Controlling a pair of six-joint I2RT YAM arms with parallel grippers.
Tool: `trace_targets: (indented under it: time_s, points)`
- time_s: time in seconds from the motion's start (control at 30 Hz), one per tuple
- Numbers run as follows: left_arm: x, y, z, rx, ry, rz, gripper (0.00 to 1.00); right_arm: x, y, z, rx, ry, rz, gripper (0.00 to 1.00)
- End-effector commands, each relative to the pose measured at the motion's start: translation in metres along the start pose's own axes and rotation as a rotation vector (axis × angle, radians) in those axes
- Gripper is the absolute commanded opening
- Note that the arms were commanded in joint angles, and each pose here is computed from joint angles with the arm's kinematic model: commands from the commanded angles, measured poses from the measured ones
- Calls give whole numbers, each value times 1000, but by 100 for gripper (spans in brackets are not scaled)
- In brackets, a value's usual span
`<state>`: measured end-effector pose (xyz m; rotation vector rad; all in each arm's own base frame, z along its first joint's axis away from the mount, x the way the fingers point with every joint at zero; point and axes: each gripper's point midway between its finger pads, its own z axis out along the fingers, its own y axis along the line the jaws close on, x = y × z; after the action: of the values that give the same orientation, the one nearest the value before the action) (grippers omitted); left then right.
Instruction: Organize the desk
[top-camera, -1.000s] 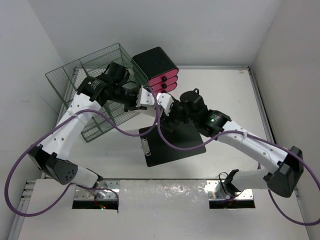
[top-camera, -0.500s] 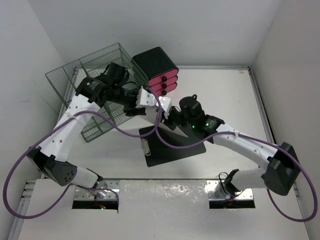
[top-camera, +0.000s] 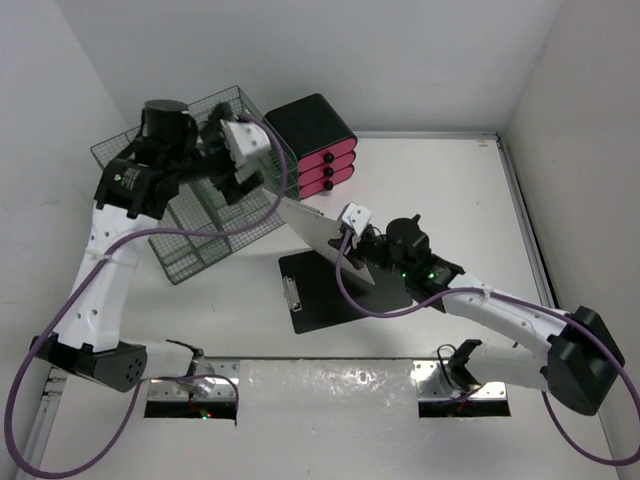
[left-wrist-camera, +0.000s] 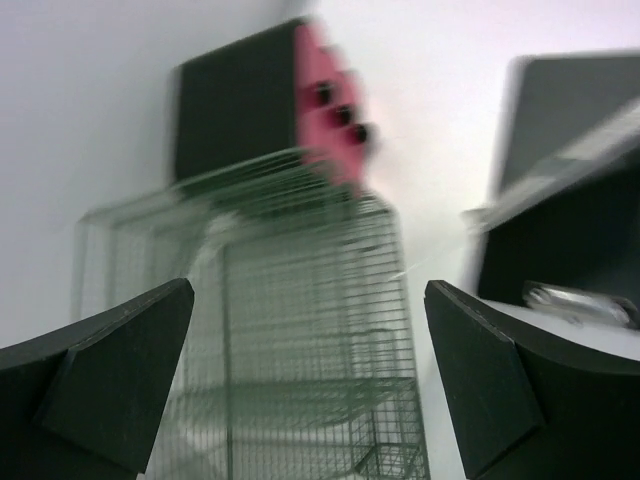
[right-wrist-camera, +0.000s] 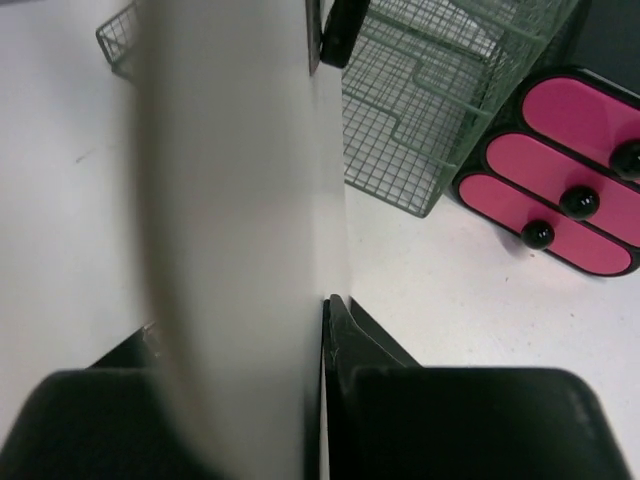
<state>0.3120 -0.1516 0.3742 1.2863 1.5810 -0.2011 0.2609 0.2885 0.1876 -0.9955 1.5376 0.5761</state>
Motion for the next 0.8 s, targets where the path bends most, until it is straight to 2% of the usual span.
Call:
trace_targets:
  time_s: [0.0,0.1,0.13,0.17,0.2,0.23,0.3,0.43,0.5,0.67,0.77]
  points:
    - [-29,82,-58,-449,-60,-176,100,-49,-7,-8,25,-154,17,0]
    - [-14,125,-98,-711,-37,-284,100,-69,-4,-12,6,-193,54,0]
    - [6,144,-120,-836,12,-323,100,-73,-1,-12,-14,-200,66,0]
    - [16,155,-135,-910,25,-344,100,-78,4,-12,-32,-211,87,0]
    - [22,158,-138,-911,10,-379,100,-87,6,-12,-40,-236,91,0]
    - [44,170,-160,-968,36,-414,100,-96,13,-13,-60,-261,109,0]
    - [65,175,-163,-958,20,-485,100,-113,17,-14,-74,-319,124,0]
    - [122,183,-192,-1020,83,-615,100,-142,43,-11,-162,-374,140,0]
    - [133,180,-196,-996,78,-645,100,-153,50,-13,-188,-413,147,0]
    - [158,177,-228,-1075,120,-682,100,-193,66,-14,-268,-541,203,0]
    - [170,174,-244,-1097,126,-711,100,-214,77,-1,-319,-578,214,0]
